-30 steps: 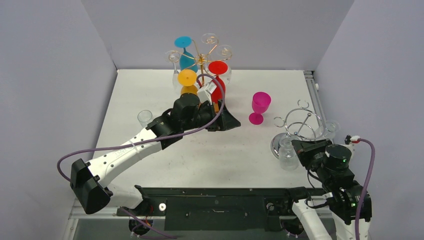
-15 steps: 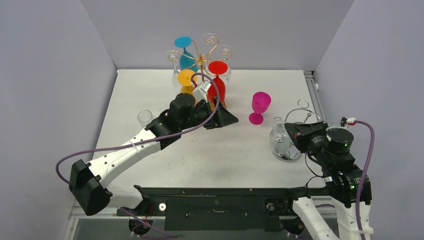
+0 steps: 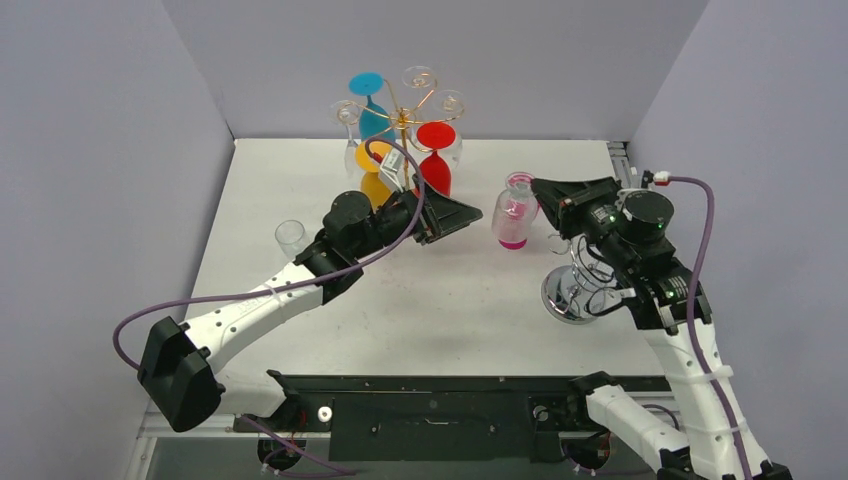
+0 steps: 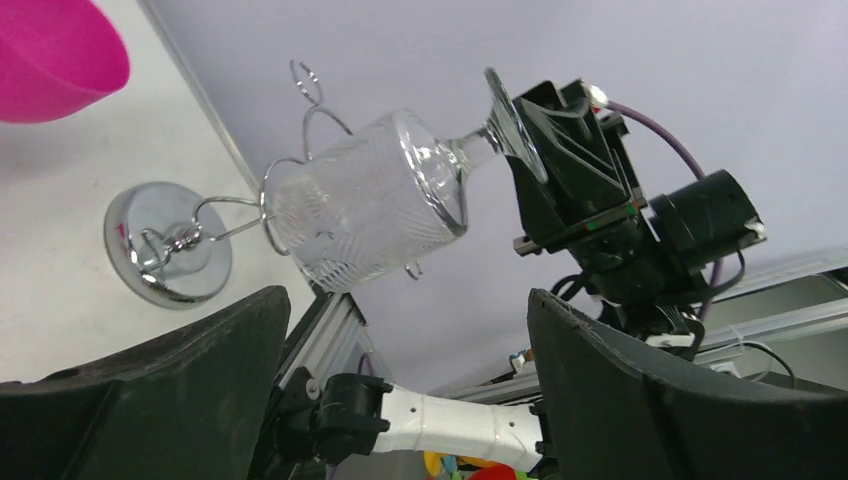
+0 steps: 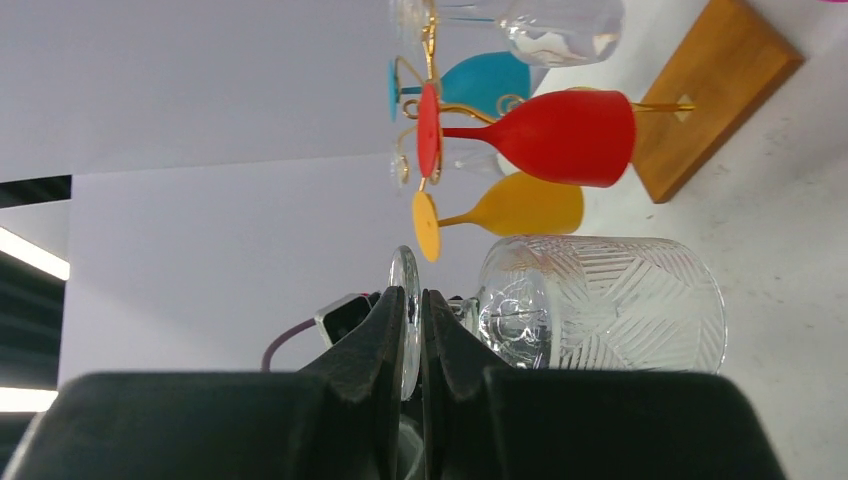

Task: Take the wine glass off the wine glass rack
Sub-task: Place the wine glass at the center of the board.

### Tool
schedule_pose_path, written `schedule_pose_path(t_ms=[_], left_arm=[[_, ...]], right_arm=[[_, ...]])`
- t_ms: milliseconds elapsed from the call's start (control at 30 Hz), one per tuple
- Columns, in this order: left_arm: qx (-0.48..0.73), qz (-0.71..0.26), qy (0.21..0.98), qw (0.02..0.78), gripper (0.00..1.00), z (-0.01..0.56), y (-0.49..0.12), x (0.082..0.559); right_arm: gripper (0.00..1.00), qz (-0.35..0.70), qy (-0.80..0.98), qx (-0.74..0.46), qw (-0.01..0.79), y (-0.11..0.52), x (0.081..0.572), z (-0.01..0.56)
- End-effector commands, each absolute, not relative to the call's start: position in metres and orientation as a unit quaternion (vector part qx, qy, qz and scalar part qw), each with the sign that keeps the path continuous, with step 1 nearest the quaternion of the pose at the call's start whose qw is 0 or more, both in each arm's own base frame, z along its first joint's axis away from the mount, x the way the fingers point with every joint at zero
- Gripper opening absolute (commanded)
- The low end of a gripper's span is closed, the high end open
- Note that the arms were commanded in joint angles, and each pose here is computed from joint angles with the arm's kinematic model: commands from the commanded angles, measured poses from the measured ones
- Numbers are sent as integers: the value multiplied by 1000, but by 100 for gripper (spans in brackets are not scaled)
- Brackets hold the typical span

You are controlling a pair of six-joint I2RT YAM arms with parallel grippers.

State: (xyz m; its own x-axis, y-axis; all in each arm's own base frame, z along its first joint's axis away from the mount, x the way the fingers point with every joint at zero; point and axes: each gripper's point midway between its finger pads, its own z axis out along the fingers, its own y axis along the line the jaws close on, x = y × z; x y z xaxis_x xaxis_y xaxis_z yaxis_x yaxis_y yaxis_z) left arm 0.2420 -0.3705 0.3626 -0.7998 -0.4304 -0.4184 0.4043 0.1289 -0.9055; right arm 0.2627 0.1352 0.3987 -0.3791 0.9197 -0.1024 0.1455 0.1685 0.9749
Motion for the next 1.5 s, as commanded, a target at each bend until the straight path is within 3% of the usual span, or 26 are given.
schedule_pose_path(t_ms=[0, 800, 1267, 1467], left_arm=[[-12, -723, 603, 337, 87, 413, -362, 236], [-53, -784, 507, 354, 90, 448, -350, 259], [-35, -833, 405, 376, 77, 490, -329, 243], [-19, -849, 355, 391, 62, 513, -316, 228]], right_arm=[[0, 617, 564, 355, 418, 148, 266, 495], [0, 701, 518, 343, 351, 186, 276, 522], [0, 749, 486, 337, 300, 198, 276, 521], [0, 763, 480, 334, 274, 206, 276, 515]])
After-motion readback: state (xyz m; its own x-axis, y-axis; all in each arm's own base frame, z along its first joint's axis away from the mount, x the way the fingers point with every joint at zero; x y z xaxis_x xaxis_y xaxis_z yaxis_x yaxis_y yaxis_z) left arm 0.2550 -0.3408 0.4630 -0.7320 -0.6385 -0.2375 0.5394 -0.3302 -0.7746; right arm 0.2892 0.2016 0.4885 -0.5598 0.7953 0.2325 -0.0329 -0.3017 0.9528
